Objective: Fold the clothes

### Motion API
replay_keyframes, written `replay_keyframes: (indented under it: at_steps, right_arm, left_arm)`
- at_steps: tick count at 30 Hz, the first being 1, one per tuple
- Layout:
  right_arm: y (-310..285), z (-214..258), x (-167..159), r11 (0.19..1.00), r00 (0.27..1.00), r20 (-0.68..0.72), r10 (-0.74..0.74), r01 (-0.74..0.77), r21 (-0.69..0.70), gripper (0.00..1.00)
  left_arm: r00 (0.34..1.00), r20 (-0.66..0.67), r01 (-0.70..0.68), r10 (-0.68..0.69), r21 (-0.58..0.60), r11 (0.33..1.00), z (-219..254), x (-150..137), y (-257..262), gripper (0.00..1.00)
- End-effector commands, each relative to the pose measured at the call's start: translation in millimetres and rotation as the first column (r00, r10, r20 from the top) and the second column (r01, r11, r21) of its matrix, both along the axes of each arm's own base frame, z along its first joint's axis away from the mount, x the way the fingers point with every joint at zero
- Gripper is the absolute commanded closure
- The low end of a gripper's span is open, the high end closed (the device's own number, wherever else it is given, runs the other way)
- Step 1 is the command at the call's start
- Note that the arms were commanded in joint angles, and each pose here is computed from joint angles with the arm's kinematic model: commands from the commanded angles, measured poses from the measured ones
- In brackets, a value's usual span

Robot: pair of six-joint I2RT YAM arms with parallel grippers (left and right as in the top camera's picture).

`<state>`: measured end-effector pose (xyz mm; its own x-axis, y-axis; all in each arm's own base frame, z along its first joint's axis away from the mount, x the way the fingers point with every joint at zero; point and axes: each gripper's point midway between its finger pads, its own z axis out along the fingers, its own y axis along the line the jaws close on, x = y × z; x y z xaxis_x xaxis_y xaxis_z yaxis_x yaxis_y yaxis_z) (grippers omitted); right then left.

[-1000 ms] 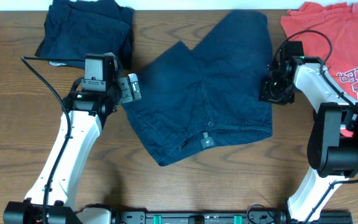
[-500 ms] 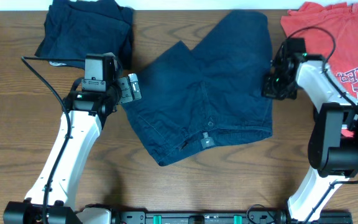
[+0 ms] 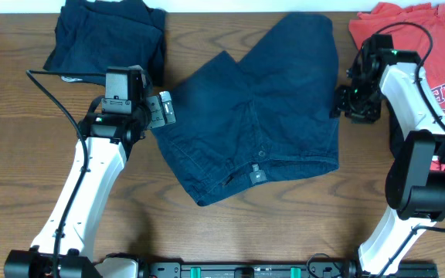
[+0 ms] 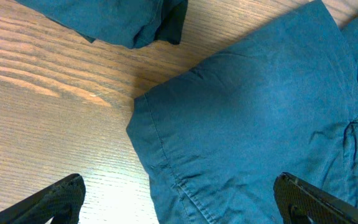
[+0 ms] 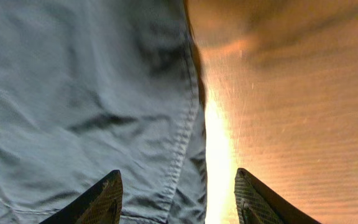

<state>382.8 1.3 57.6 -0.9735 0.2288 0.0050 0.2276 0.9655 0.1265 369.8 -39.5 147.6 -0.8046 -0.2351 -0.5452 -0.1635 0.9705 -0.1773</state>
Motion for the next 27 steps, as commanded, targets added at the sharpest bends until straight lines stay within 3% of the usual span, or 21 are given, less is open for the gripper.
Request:
replay_keyframes:
  at_steps: [1,6,14,18,20,27]
  right_arm:
    - [0.8,-18.9,-23.3,1.000,0.997,-0.076,-0.005,0.005,-0.001,0.44]
    - [9.6,-44.3,-46.6,1.000,0.991,-0.131,0.005,-0.001,0.027,0.50]
    - [26.0,-58.8,-51.3,0.998,0.992,-0.119,0.041,-0.035,0.051,0.51]
    - [39.6,-64.0,-41.5,0.995,0.996,-0.064,0.065,-0.060,0.078,0.70]
    - [44.8,-66.4,-36.4,0.995,0.998,-0.040,0.053,-0.049,0.083,0.97]
    - [50.9,-63.8,0.8,0.994,0.995,0.097,-0.027,0.017,0.105,0.99]
  left_arm:
    - [1.000,0.006,-0.008,0.008,0.012,1.000,2.4,3.3,3.7,0.02]
    - [1.000,0.002,-0.008,0.008,0.013,1.000,0.7,2.4,3.8,0.02]
    - [1.000,-0.001,-0.008,0.008,0.013,1.000,-0.2,2.0,3.8,0.02]
    - [1.000,-0.001,-0.008,0.008,0.013,1.000,-0.2,2.0,3.8,0.02]
    - [1.000,-0.001,-0.008,0.008,0.013,1.000,-0.2,2.0,3.8,0.02]
    - [1.000,-0.001,-0.014,0.014,0.007,1.000,-0.2,2.0,3.7,0.02]
